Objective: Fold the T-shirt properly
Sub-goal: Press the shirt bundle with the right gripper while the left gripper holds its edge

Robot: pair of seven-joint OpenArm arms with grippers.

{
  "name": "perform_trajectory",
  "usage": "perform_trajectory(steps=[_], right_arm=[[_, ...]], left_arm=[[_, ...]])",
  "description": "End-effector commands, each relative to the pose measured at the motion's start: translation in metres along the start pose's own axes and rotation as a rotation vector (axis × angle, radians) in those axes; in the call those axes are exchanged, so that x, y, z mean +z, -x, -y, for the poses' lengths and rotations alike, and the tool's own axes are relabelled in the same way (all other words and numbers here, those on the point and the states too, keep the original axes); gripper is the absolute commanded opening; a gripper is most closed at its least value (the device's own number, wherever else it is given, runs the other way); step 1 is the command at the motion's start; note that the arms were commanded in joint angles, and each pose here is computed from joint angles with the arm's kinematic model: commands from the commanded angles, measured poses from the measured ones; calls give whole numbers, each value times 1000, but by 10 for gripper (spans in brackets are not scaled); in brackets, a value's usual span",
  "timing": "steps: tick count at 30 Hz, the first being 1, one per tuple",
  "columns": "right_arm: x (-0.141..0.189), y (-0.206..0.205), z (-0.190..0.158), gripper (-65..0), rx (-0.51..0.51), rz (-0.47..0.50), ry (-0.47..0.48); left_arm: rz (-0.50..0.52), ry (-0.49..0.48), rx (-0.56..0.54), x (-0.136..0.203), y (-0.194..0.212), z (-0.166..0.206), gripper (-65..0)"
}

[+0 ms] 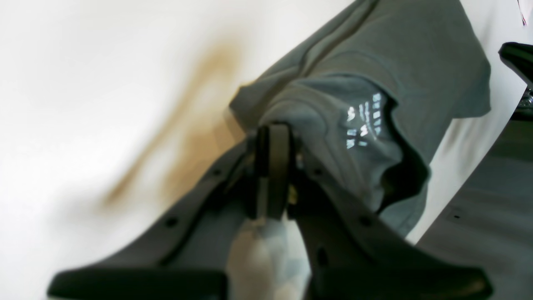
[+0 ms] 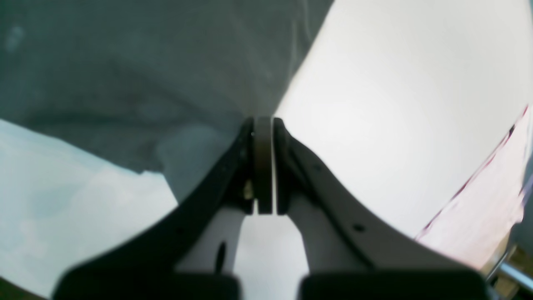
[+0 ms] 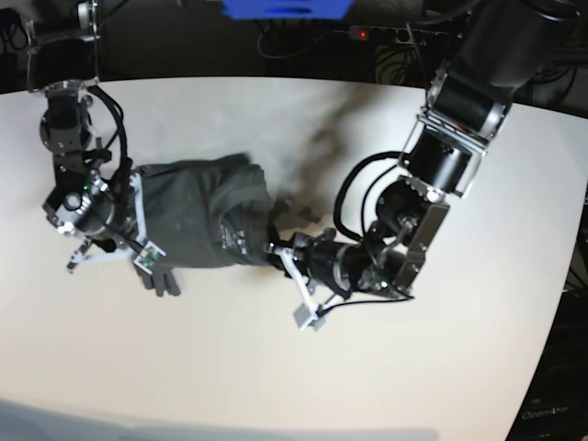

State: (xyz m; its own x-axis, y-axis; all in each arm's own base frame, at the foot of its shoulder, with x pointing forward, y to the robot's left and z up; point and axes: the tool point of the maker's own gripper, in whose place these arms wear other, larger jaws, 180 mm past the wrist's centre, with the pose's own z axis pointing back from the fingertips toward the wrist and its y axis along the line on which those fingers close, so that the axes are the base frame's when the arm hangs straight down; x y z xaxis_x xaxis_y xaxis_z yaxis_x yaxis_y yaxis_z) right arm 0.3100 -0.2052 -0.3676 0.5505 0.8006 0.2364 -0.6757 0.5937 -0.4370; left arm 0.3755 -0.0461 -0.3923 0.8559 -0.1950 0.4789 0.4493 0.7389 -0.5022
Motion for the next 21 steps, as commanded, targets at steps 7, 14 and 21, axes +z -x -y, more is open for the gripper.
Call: perform_trajectory(steps=[7, 14, 21], right_arm=[[-29, 8, -19, -650, -20, 7, -89], [-47, 17, -39, -650, -59, -6, -160], [-47, 17, -40, -650, -59, -3, -164]], left_arm=[[41, 17, -20, 5, -17, 7, -626], [32, 6, -20, 8, -15, 1, -626], [26, -50, -29, 30, -24, -26, -627]])
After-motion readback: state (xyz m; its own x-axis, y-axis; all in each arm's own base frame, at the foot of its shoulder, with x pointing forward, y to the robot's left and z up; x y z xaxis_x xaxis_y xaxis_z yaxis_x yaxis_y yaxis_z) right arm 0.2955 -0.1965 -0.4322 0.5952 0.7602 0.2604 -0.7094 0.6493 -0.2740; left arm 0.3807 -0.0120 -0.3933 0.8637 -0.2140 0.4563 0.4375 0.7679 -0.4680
